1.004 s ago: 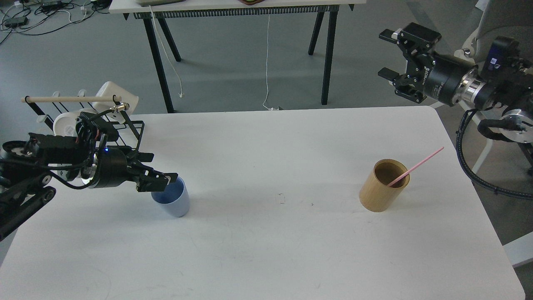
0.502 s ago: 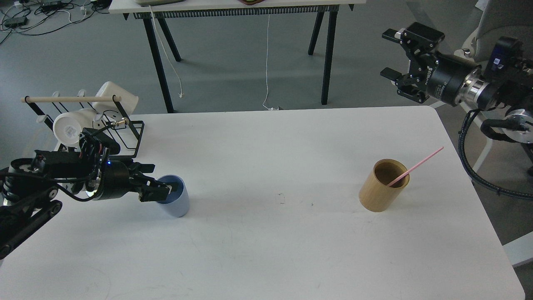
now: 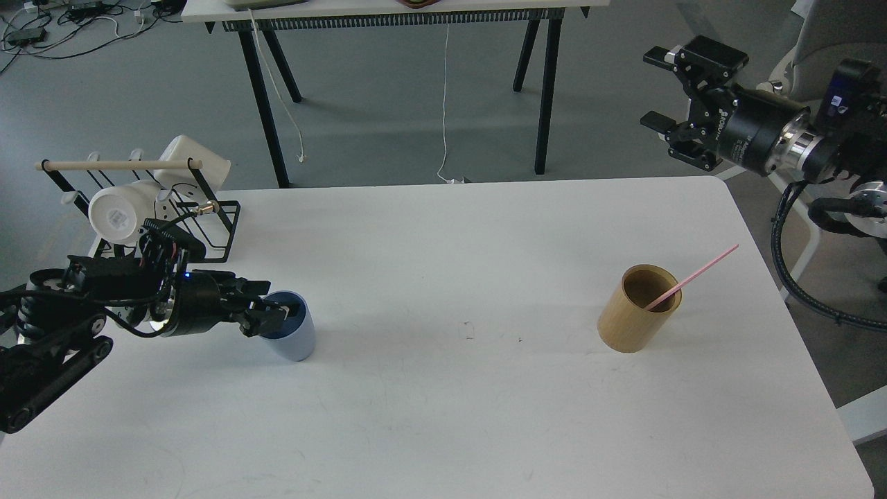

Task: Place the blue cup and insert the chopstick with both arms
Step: 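Close the left gripper around the blue cup's rim, then slide the blue cup with the left gripper toward the table center, then release the blue cup and raise the left gripper away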

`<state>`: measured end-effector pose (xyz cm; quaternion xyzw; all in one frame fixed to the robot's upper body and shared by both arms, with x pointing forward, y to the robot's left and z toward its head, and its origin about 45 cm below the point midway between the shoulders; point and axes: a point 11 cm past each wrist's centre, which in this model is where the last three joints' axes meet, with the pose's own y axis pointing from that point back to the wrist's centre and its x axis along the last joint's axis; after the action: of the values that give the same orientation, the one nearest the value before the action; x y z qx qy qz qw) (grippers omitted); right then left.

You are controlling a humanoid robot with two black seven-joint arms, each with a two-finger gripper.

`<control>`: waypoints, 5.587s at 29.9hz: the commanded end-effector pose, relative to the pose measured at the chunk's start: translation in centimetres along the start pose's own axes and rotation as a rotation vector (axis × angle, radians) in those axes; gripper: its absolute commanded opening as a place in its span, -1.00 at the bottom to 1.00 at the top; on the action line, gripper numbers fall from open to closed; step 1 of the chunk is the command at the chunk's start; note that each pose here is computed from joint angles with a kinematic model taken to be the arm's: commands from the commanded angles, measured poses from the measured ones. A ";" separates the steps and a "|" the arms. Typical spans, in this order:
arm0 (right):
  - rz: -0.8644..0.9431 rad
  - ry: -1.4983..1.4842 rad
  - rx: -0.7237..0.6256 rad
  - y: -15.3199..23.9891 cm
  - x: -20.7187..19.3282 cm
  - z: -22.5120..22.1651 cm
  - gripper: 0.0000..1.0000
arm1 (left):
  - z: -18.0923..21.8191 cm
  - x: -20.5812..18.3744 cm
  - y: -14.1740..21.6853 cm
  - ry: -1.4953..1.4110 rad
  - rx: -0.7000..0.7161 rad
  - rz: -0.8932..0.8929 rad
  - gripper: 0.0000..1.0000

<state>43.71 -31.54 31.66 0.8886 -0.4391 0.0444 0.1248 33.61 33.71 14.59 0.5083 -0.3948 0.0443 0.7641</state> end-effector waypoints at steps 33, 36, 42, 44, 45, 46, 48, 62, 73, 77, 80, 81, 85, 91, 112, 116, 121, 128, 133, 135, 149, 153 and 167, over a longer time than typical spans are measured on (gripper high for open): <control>0.141 -0.280 0.072 2.2 4.1 1.7 0.92 | 7.2 10.8 -8.0 0.044 -0.174 0.158 -0.99; 0.165 -0.300 0.073 2.7 4.9 1.9 0.92 | 9.0 12.5 -9.2 0.040 -0.209 0.169 -0.98; 0.178 -0.315 0.070 2.8 5.2 2.2 0.92 | 11.5 13.7 -10.2 0.023 -0.258 0.166 -0.98; 0.175 -0.318 0.070 2.7 5.1 2.3 0.92 | 12.2 13.9 -10.4 0.022 -0.273 0.169 -0.98; 0.173 -0.319 0.071 2.6 5.0 2.3 0.92 | 12.8 13.9 -10.7 0.019 -0.284 0.166 -0.98; 0.174 -0.320 0.072 2.7 5.1 2.3 0.92 | 13.5 13.6 -11.1 0.016 -0.297 0.153 -0.98; 0.176 -0.321 0.072 2.7 5.1 2.4 0.92 | 14.9 13.2 -11.9 0.001 -0.322 0.130 -0.98; 0.176 -0.322 0.069 2.7 5.1 2.5 0.92 | 16.9 12.0 -13.1 0.019 -0.367 0.119 -0.95; 0.174 -0.322 0.062 2.6 5.0 2.7 0.92 | 15.9 11.0 -13.7 0.044 -0.340 0.125 -0.95; 0.174 -0.320 0.060 2.7 5.0 2.7 0.92 | 15.0 10.9 -13.5 0.041 -0.319 0.134 -0.95; 0.175 -0.320 0.063 2.7 5.0 2.6 0.92 | 14.5 10.9 -13.3 0.040 -0.308 0.135 -0.93; 0.175 -0.320 0.063 2.7 5.0 2.6 0.92 | 14.5 10.9 -13.3 0.039 -0.309 0.134 -0.93; 0.175 -0.320 0.064 2.7 5.1 2.5 0.92 | 14.9 10.8 -13.5 0.039 -0.316 0.134 -0.90; 0.177 -0.317 0.064 2.8 5.2 2.5 0.92 | 15.5 9.6 -14.0 0.034 -0.326 0.102 -0.87; 0.178 -0.316 0.066 2.8 5.2 2.4 0.92 | 13.9 8.0 -14.0 0.054 -0.292 0.082 -0.85; 0.178 -0.315 0.067 2.8 5.2 2.3 0.92 | 13.2 7.9 -14.0 0.057 -0.274 0.089 -0.84; 0.178 -0.315 0.067 2.8 5.2 2.3 0.92 | 13.1 7.9 -13.9 0.058 -0.271 0.090 -0.83; 0.179 -0.312 0.067 2.9 5.3 2.3 0.92 | 13.1 7.8 -13.9 0.058 -0.272 0.088 -0.66; 0.178 -0.312 0.065 2.9 5.3 2.3 0.92 | 13.4 8.0 -13.9 0.054 -0.280 0.093 -0.51; 0.178 -0.312 0.065 2.9 5.3 2.3 0.92 | 13.5 8.1 -13.9 0.057 -0.283 0.094 -0.40; 0.176 -0.312 0.062 2.8 5.2 2.4 0.92 | 14.7 9.8 -11.6 -0.005 -0.334 0.093 0.64; 0.166 -0.298 0.061 2.7 5.1 1.9 0.92 | 14.7 10.7 -9.9 -0.033 -0.351 0.127 0.76; 0.023 0.424 -0.145 8.6 2.3 -5.0 0.91 | 11.3 18.6 1.5 0.855 -0.906 0.765 0.94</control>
<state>40.79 -37.05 36.75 0.8572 -0.4491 0.1357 0.2124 39.58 17.24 28.38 -0.0058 -0.2458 0.2866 0.9259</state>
